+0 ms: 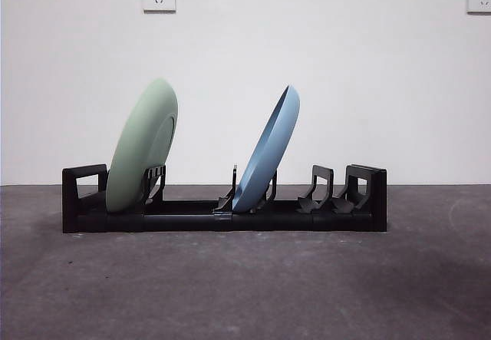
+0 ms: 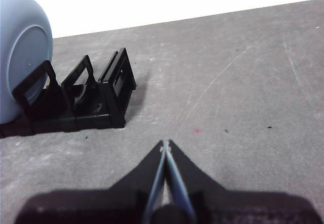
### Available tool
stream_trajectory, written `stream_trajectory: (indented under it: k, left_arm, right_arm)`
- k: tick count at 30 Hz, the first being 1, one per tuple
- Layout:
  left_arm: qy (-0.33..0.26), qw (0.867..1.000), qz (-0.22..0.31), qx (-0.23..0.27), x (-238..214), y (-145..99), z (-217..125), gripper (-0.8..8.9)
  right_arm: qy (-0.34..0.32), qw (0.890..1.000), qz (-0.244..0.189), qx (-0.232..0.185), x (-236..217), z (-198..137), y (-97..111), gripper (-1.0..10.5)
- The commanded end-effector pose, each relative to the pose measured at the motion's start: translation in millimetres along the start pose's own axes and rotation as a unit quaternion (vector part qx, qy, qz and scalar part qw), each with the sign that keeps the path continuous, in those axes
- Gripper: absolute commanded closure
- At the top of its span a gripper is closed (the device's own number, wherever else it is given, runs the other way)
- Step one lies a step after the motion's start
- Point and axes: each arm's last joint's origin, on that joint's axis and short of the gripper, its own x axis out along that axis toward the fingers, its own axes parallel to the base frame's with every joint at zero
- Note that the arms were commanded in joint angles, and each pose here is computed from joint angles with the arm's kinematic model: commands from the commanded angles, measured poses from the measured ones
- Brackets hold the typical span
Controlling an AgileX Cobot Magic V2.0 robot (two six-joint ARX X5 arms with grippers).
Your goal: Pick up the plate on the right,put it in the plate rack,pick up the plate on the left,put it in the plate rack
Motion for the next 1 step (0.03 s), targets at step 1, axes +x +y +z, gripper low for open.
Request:
stream_trajectory:
  k: [1]
  left_arm:
    - [0.004, 1.0, -0.001, -0.004, 1.2, 0.0, -4.3, 8.16]
  right_arm:
    - [0.01, 1.0, -0.003, 0.005, 0.8, -3.8, -0.7, 9.4]
